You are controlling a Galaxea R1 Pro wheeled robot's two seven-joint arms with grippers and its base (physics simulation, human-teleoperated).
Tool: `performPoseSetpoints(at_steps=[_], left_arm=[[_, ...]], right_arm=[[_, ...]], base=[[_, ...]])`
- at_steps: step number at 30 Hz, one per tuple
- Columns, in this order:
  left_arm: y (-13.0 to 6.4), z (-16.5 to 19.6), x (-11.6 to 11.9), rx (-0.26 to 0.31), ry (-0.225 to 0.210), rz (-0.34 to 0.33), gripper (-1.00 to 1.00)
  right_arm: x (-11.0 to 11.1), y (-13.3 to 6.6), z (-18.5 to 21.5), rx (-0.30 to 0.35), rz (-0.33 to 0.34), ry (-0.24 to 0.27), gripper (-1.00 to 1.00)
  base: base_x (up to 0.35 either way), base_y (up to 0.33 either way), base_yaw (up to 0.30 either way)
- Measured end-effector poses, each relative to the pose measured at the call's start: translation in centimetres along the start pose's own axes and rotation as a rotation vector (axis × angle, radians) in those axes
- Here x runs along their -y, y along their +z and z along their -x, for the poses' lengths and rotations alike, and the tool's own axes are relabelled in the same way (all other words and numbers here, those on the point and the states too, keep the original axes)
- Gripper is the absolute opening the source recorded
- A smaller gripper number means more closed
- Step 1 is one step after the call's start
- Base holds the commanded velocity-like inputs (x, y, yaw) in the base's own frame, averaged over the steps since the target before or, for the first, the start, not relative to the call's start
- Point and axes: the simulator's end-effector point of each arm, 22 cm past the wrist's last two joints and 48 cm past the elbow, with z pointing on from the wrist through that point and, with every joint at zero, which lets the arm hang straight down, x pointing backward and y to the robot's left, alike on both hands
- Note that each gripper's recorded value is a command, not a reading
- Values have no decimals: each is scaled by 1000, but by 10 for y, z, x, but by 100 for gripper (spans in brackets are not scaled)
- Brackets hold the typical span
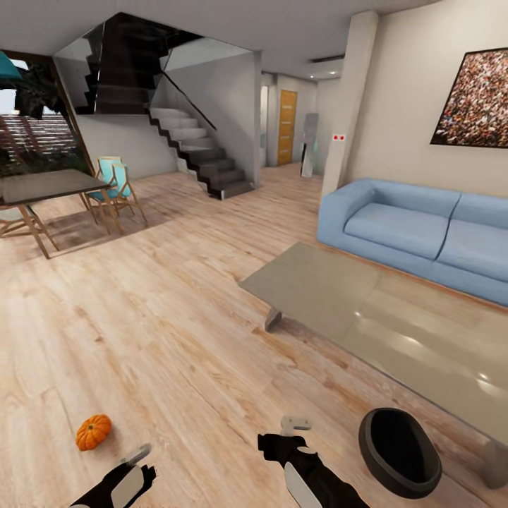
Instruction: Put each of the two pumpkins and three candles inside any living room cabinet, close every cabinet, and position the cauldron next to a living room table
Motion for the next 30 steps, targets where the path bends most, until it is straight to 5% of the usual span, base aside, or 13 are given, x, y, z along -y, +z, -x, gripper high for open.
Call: performPoseSetpoints(at_steps=[30], left_arm=[[-53,16,-1,37,-21,-6,100]], right_arm=[[-14,-47,39,37,-2,-36,100]], base=[[0,0,225]])
